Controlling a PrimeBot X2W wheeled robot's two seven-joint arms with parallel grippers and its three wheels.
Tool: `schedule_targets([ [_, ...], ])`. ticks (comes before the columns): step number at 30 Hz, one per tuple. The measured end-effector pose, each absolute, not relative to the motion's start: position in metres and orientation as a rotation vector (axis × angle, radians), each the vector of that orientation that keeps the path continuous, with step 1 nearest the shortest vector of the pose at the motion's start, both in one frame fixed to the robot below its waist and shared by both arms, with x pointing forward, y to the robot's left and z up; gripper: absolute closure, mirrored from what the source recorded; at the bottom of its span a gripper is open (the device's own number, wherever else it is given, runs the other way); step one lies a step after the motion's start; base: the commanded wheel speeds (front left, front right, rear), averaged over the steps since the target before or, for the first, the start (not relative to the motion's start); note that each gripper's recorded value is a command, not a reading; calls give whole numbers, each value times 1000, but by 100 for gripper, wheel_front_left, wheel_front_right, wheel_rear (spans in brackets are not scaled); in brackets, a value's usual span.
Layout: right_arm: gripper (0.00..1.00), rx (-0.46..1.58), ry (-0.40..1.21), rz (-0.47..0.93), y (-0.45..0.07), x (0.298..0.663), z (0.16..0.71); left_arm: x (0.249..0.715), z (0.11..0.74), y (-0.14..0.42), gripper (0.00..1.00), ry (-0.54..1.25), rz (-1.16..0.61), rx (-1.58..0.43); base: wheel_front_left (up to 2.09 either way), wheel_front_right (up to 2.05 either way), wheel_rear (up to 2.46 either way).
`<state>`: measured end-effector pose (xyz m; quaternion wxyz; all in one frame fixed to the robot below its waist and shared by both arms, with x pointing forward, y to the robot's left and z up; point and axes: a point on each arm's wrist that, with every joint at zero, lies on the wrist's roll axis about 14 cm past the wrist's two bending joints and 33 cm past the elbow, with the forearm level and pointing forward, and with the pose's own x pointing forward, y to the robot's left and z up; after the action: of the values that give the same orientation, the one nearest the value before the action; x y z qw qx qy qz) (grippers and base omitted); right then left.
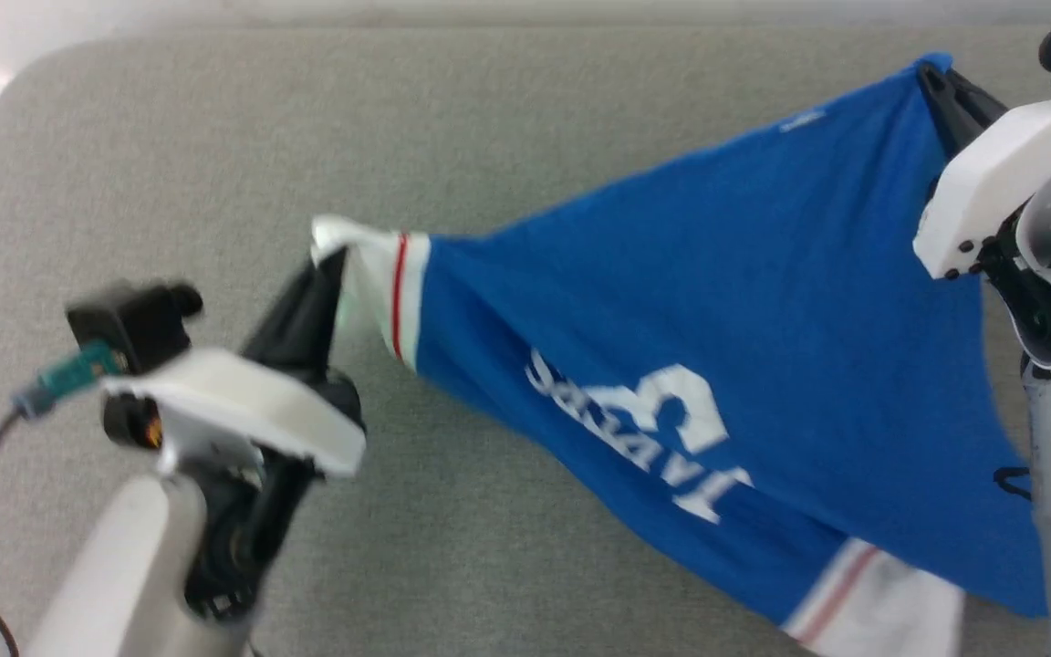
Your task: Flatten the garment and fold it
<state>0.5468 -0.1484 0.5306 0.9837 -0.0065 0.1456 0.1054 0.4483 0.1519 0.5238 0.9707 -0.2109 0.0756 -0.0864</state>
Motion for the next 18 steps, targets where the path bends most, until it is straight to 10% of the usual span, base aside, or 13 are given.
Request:
schedule_targets([
  [18, 100, -71, -108, 142, -172, 535, 711, 536, 731, 120, 100, -218, -284, -20, 0, 0, 0],
])
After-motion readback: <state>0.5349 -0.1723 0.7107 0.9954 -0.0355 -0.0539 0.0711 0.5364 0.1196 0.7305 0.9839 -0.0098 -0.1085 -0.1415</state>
